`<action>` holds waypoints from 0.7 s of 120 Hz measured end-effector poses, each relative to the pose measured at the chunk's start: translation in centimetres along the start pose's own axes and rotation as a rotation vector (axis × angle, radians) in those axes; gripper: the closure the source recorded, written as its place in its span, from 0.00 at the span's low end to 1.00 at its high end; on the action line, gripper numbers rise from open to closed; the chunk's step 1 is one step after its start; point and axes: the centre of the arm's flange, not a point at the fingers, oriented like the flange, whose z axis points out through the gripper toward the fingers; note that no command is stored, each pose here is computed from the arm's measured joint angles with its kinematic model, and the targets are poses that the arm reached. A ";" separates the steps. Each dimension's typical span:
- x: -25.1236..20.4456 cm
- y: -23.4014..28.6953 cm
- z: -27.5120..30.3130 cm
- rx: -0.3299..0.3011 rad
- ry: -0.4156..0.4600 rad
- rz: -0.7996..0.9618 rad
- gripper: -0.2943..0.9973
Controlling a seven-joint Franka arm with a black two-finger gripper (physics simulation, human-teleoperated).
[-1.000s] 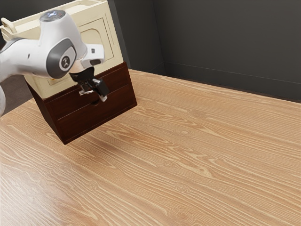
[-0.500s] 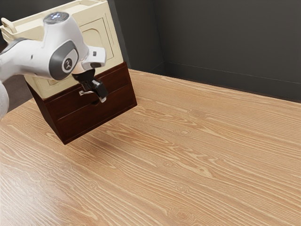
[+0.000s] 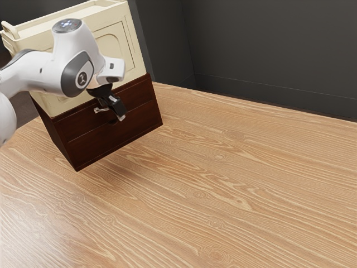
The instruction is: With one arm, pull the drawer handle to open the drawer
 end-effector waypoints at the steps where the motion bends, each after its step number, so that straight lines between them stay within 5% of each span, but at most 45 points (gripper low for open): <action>1: 0.0 0.0 0.0 0.000 0.000 0.001 0.23; 40: 0.3 -0.2 0.5 0.005 0.016 0.025 0.23; 84: 0.1 -0.2 0.4 0.006 0.020 0.008 0.44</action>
